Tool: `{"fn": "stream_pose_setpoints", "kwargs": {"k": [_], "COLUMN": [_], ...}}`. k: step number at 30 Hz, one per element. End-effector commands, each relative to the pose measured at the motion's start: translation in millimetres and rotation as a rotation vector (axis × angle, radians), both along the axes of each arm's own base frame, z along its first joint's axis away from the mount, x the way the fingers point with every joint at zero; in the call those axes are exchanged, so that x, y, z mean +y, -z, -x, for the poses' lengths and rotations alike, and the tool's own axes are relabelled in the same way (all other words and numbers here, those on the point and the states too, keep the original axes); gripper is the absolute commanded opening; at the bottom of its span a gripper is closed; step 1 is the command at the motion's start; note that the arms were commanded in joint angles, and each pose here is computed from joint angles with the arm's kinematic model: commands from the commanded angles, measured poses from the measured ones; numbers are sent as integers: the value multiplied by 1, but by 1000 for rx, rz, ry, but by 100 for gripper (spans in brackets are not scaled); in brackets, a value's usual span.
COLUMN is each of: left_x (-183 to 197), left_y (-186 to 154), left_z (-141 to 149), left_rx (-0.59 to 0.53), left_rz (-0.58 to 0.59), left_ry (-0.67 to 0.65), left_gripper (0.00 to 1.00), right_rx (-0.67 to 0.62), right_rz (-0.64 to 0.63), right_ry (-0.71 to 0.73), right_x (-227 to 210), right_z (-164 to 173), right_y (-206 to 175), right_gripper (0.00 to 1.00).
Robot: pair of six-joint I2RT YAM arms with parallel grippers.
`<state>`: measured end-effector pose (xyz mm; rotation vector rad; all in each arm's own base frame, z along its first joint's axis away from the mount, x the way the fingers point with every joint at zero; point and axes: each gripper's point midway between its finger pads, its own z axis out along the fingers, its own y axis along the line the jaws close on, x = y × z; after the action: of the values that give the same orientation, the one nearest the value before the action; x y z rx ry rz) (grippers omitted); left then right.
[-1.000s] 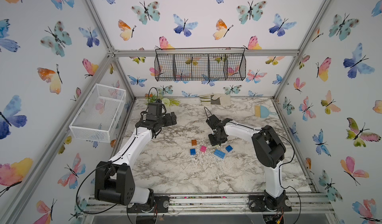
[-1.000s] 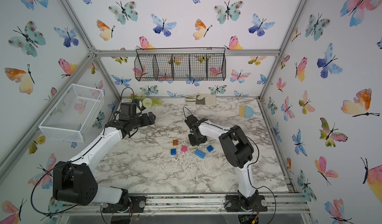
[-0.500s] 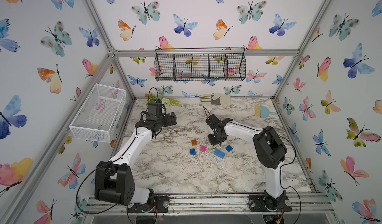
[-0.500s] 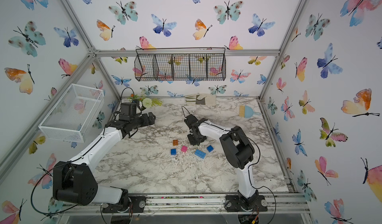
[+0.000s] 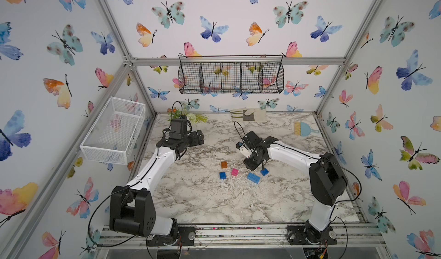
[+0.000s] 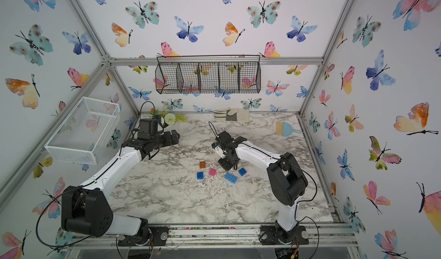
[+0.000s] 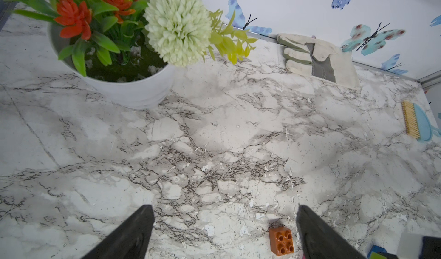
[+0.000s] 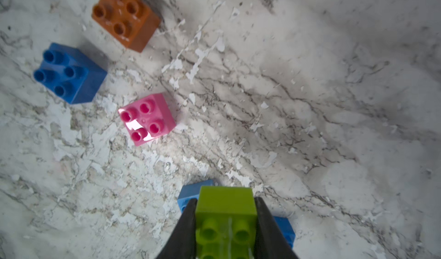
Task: Assemble the letter y with lego
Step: Assemble the lego brick with the lego brick.
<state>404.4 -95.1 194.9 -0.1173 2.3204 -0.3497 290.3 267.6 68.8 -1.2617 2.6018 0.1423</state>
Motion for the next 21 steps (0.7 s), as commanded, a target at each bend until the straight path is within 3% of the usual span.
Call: {"fn": "stream_pose_setpoints", "kwargs": {"k": [1, 9, 21], "left_x": [0, 1, 1], "left_y": [-5, -3, -2], "left_z": [-3, -2, -2], "left_rx": [-4, 4, 9], "left_rz": [9, 3, 4], "left_ry": [-4, -11, -12], "left_gripper": [94, 94, 94], "right_rx": [-27, 29, 66], "right_rz": [-10, -7, 90], "right_ry": [-100, -214, -194], "right_x": [-1, 12, 5], "right_z": [11, 32, 34], "right_y": [-14, 2, 24], "right_gripper": [2, 2, 2]}}
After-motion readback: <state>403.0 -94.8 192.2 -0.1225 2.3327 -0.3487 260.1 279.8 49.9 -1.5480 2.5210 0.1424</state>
